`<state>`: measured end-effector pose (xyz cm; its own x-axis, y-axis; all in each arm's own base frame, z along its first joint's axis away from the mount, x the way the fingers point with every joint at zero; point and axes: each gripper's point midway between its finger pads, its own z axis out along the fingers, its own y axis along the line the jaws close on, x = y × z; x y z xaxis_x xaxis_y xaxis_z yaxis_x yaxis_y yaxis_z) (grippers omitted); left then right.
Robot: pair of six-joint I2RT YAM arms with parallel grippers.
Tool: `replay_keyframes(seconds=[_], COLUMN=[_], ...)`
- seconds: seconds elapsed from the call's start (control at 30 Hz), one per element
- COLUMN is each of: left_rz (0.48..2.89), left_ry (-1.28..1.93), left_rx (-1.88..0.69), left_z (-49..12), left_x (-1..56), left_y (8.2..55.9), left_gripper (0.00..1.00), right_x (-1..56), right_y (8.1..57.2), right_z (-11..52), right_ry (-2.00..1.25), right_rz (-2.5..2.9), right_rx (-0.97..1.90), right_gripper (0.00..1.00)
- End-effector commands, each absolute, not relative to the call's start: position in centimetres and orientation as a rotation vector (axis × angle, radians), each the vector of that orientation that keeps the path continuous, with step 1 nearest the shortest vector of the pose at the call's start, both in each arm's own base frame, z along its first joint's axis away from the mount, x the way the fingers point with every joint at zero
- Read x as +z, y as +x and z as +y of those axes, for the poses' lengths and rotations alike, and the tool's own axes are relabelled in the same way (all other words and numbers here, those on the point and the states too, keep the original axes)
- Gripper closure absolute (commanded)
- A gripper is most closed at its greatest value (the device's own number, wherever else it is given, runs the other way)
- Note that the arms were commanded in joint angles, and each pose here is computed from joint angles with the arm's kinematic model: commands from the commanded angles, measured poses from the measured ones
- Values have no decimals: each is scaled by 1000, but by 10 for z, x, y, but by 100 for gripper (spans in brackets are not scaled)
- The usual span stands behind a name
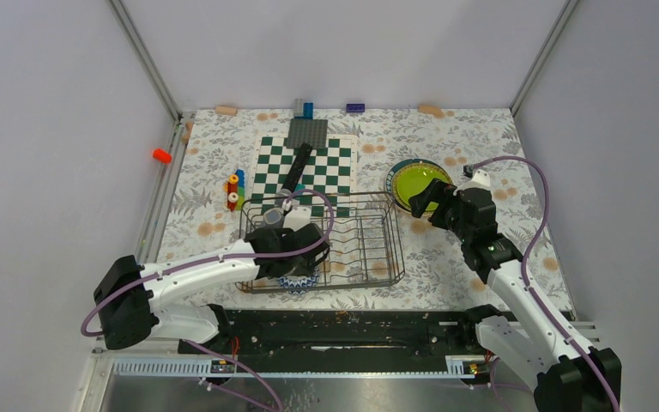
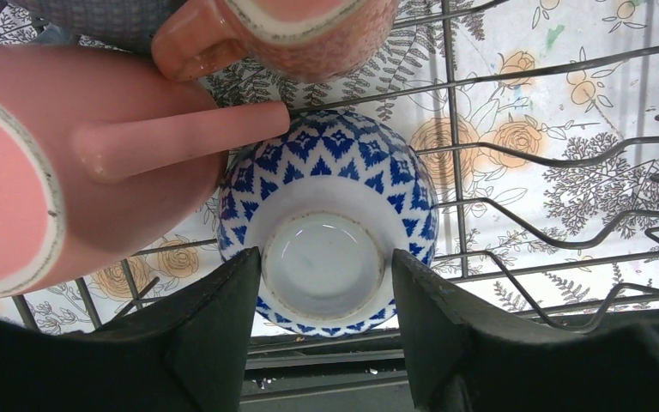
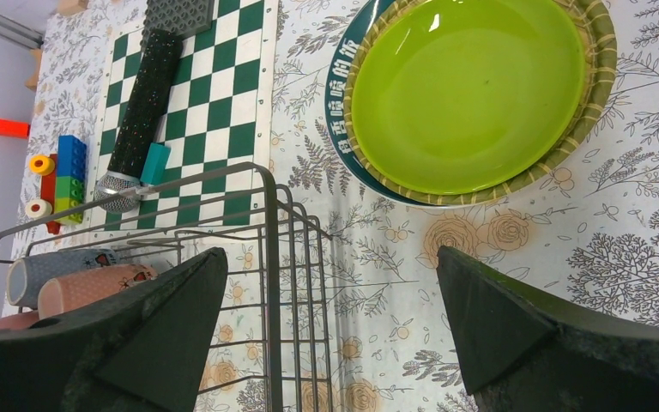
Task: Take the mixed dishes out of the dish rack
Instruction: Pick up the bowl from the dish rack.
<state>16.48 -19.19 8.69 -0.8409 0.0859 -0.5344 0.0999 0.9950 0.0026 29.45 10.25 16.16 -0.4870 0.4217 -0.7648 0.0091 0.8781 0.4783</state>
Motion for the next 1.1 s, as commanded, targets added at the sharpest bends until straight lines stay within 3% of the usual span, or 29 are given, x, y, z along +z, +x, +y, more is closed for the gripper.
replay_keyframes(seconds=[0.0,0.27,0.87,1.07], left_rz=[2548,2571,2536,2498], left_ry=[89,91,65,50], left_rx=[-70,-90,-93,-125], left_z=[-200,-199,-198,-198], left_x=[99,95,110,123], left_y=[170,164,170,173], left_gripper=[45,49,86,92], right_x=[167,166,169,170], right_y=[300,302,300,299], right_z=[98,96,94,94], right_ry=[306,314,319,318], right_rz=[1997,1996,1977,1972], right_rx=[479,465,457,463], right_gripper=[1,1,0,1])
